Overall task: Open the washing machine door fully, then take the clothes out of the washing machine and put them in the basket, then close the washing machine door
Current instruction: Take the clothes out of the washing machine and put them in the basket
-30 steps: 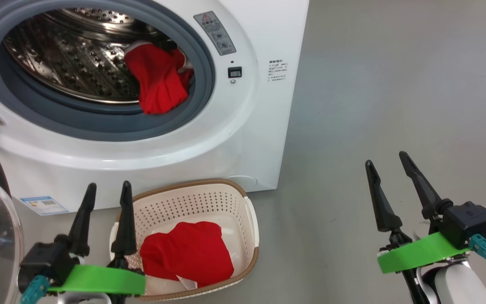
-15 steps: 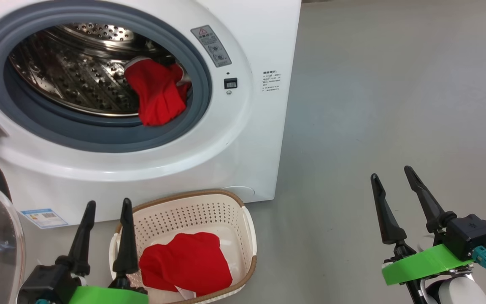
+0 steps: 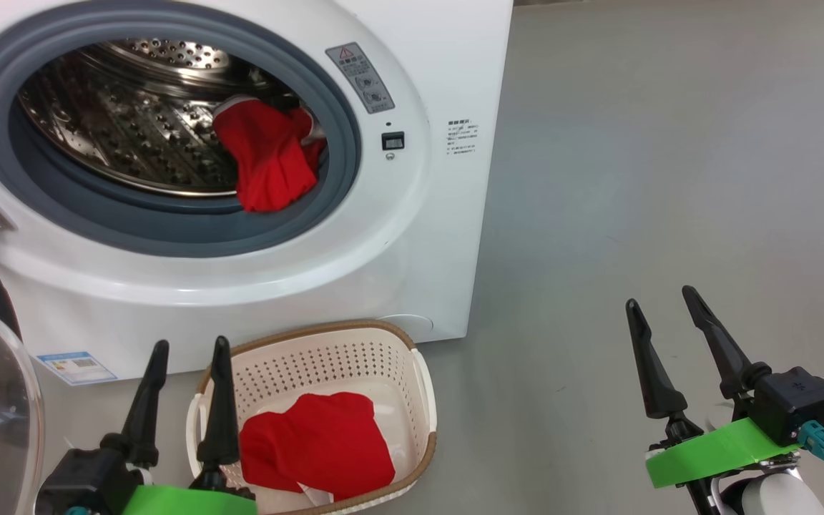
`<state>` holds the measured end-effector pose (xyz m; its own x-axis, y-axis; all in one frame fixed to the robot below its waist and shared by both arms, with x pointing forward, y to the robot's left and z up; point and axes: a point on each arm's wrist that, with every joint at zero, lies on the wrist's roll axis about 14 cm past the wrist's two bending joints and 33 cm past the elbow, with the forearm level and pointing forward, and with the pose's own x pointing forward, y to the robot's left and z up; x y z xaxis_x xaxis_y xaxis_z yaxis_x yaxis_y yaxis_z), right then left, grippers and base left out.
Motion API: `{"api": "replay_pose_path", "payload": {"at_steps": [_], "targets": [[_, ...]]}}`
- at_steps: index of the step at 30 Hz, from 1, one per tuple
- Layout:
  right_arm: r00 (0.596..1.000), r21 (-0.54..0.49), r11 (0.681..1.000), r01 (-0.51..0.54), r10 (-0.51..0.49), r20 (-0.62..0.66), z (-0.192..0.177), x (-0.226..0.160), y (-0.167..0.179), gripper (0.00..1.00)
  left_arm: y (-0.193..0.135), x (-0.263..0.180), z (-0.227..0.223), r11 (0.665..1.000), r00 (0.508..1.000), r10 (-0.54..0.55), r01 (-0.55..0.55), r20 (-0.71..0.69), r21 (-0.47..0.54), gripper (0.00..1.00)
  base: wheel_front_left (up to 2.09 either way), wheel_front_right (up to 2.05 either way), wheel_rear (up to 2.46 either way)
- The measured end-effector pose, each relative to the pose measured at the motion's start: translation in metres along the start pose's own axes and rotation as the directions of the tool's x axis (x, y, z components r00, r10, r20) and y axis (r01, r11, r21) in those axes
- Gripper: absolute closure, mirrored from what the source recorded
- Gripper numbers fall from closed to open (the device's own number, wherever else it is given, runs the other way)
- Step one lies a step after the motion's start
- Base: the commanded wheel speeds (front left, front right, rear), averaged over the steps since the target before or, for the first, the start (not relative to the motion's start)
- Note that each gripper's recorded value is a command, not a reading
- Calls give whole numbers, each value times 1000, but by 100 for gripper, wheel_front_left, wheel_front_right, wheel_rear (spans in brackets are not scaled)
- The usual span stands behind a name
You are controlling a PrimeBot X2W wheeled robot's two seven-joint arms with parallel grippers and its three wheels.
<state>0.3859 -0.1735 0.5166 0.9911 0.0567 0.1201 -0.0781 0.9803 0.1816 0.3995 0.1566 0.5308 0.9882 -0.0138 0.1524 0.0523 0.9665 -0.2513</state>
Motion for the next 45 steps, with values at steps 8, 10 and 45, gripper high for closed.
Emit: {"api": "replay_pose_path", "payload": {"at_steps": [8, 10, 45], "targets": [[1000, 1, 1000, -2, 2, -13, -5, 3, 0, 0, -1, 3, -11, 1000, 1000, 1, -1, -29, -7, 0, 0, 0, 0], [1000, 2, 1000, -2, 2, -20, -8, 5, 0, 0, -1, 5, -15, 1000, 999, 1, -2, -38, -15, 0, 0, 0, 0], [986, 2, 1000, 0, 0, -169, -81, 50, -10, 0, -3, 157, -69, 994, 997, -52, 46, -59, -98, 0, 0, 0, 0]]}}
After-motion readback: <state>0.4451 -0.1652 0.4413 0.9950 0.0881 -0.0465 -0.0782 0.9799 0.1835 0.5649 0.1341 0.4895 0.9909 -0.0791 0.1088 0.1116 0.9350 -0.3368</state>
